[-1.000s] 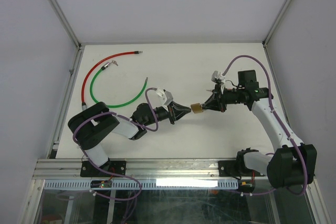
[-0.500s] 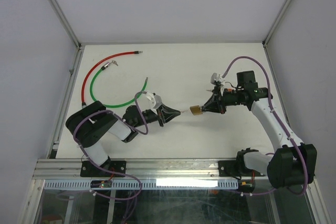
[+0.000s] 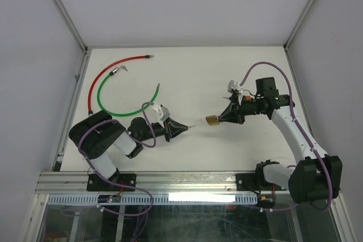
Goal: Lock with the key
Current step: Lock the lock, then place the key at the center of the board.
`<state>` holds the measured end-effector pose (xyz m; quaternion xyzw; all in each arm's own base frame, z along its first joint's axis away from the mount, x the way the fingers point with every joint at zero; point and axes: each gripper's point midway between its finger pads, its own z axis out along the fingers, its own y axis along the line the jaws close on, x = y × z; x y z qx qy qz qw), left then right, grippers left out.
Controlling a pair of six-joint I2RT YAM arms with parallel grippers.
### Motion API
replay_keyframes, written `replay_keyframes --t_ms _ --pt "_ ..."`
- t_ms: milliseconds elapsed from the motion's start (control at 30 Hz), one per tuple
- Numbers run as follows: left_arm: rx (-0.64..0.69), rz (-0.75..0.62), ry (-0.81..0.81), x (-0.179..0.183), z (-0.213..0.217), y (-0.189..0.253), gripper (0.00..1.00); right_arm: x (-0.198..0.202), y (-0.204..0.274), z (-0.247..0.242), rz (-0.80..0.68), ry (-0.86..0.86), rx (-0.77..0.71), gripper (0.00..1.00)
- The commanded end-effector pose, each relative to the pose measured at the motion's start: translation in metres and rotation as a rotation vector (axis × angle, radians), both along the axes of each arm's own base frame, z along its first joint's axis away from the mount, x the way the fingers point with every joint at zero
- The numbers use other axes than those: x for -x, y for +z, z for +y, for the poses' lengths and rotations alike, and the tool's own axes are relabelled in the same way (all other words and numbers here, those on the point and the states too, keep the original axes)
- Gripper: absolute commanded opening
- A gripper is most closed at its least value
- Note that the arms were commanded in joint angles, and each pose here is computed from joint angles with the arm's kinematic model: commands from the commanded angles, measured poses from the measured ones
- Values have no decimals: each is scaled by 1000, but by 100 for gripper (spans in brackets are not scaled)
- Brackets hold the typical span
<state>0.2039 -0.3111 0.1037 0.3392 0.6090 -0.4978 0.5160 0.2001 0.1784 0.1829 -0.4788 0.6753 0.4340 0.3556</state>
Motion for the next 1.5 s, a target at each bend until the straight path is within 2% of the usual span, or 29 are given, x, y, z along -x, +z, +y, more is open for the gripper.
replay_keyframes --t_ms 0,333,367,533,667,733,900,1067,1167,1467 --pt "99 -34 93 -12 7 34 0 -7 20 5 -71 15 -48 0" --pt "124 195 202 -35 19 26 0 -9 18 4 -66 2 -44 0" --pt "121 255 219 -43 20 22 0 -10 18 4 -65 1 -44 0" --pt "122 366 269 -67 21 17 0 -11 17 4 -63 -6 -42 0" --pt "118 392 369 -102 26 12 0 -11 16 4 -60 -9 -40 0" --pt "106 407 480 -127 34 5 5 -12 16 4 -62 -8 -39 0" --pt "81 505 723 -189 48 -8 4 -12 14 4 -56 -12 -35 0" --pt "6 581 922 -236 55 -27 5 -13 13 4 -55 -13 -32 0" --pt "-22 593 969 -257 53 -31 6 -14 12 3 -54 -17 -31 0" --pt "-47 614 974 -297 43 -36 7 -19 7 2 -38 -35 -20 0"
